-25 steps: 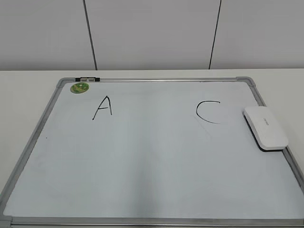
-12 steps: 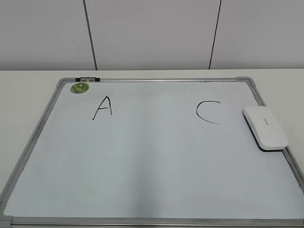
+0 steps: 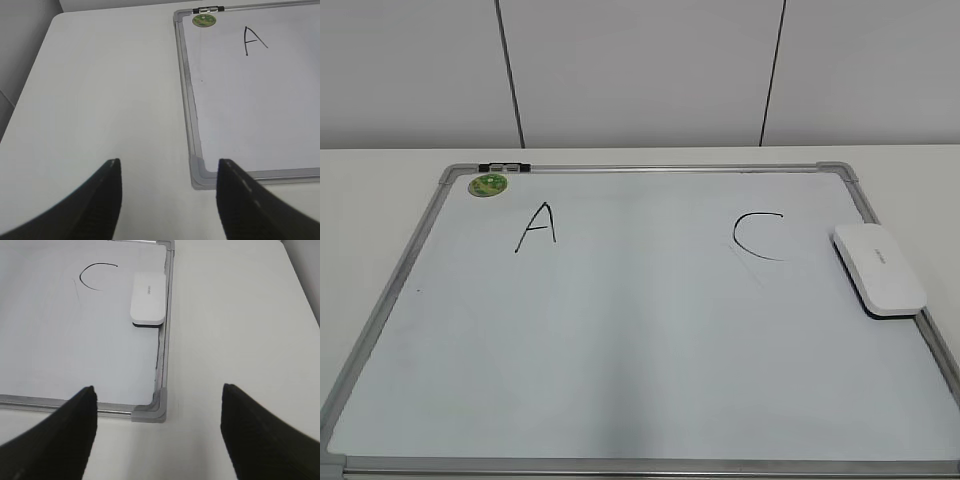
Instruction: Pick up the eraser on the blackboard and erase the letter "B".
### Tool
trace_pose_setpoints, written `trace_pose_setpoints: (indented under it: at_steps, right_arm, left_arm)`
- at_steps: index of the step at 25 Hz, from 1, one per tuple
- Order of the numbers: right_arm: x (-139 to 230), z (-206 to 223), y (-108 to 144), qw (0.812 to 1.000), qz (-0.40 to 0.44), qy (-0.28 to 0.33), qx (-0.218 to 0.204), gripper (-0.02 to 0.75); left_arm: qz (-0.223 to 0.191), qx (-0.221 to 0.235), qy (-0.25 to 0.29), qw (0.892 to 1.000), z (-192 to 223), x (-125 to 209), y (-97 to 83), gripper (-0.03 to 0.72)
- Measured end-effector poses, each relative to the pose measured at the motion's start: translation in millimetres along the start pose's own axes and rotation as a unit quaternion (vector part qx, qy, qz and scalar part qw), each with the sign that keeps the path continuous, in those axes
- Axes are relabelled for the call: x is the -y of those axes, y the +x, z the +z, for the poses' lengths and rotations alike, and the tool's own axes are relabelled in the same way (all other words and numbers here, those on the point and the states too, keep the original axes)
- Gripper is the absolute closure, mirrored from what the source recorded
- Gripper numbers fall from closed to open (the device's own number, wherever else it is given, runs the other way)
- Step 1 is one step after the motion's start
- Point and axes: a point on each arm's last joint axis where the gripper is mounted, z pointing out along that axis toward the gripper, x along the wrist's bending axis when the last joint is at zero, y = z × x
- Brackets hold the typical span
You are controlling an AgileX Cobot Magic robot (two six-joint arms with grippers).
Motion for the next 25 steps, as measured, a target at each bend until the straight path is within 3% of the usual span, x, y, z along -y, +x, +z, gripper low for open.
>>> trace_pose_setpoints:
  at_steps: [25]
  right_arm:
    - [0.0, 0.0, 0.0, 1.0, 0.0, 0.0, 0.0, 0.147]
  left_arm:
    - [0.0, 0.0, 0.0, 1.0, 0.0, 0.0, 0.0, 0.258]
